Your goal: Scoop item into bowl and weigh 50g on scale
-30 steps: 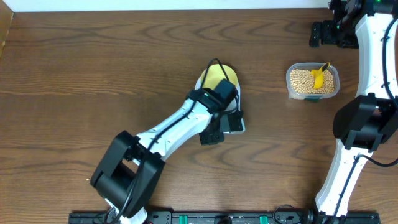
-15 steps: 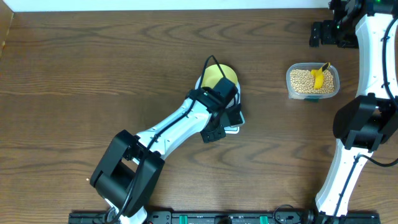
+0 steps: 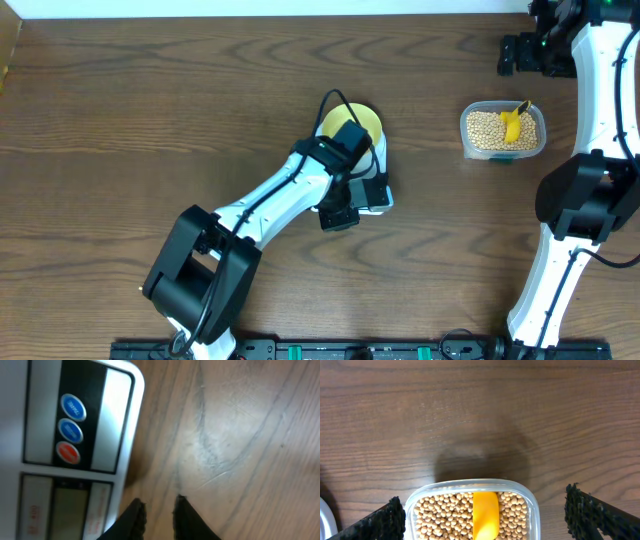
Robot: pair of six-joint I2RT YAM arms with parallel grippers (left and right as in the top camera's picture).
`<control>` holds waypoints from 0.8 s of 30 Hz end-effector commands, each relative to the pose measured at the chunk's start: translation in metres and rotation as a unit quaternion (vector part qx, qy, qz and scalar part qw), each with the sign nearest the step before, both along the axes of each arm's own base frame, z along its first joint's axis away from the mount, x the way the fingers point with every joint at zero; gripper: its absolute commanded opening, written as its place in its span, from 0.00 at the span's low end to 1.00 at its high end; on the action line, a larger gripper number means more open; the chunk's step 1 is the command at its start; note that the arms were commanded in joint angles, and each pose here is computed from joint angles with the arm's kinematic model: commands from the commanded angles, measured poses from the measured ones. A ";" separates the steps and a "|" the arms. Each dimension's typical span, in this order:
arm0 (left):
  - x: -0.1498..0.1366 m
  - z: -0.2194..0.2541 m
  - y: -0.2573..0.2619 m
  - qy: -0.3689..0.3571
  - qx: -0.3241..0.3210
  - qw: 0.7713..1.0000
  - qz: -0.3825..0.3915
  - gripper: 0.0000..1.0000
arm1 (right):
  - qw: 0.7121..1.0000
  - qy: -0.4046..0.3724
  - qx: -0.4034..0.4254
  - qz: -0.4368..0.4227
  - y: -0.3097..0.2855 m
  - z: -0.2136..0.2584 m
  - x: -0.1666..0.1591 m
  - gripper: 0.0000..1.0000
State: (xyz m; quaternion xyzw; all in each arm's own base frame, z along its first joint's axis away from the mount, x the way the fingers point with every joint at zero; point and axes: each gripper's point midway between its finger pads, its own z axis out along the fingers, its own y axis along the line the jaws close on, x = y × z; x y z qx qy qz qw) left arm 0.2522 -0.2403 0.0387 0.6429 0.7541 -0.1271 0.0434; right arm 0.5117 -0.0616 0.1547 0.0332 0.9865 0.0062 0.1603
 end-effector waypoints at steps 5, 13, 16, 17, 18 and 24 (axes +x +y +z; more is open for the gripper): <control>0.000 0.011 -0.031 0.009 -0.087 0.995 -0.048 0.40 | 1.000 -0.008 -0.005 -0.002 -0.003 0.005 0.002 0.99; -0.006 0.011 -0.027 0.026 -0.078 0.996 -0.039 0.40 | 1.000 -0.008 -0.005 -0.002 -0.003 0.005 0.002 0.99; -0.009 0.010 -0.015 0.034 -0.045 0.998 -0.035 0.38 | 1.000 -0.008 -0.005 -0.002 -0.003 0.005 0.002 0.99; -0.008 0.010 -0.012 0.037 -0.038 0.998 -0.033 0.38 | 1.000 -0.008 -0.005 -0.002 -0.002 0.005 0.002 0.99; -0.006 0.011 -0.010 0.039 -0.030 0.998 -0.029 0.38 | 1.000 -0.008 -0.005 -0.001 -0.002 0.005 0.002 0.99; 0.012 0.005 -0.012 0.081 -0.001 0.997 -0.014 0.38 | 1.000 -0.008 -0.005 -0.002 -0.003 0.005 0.002 0.99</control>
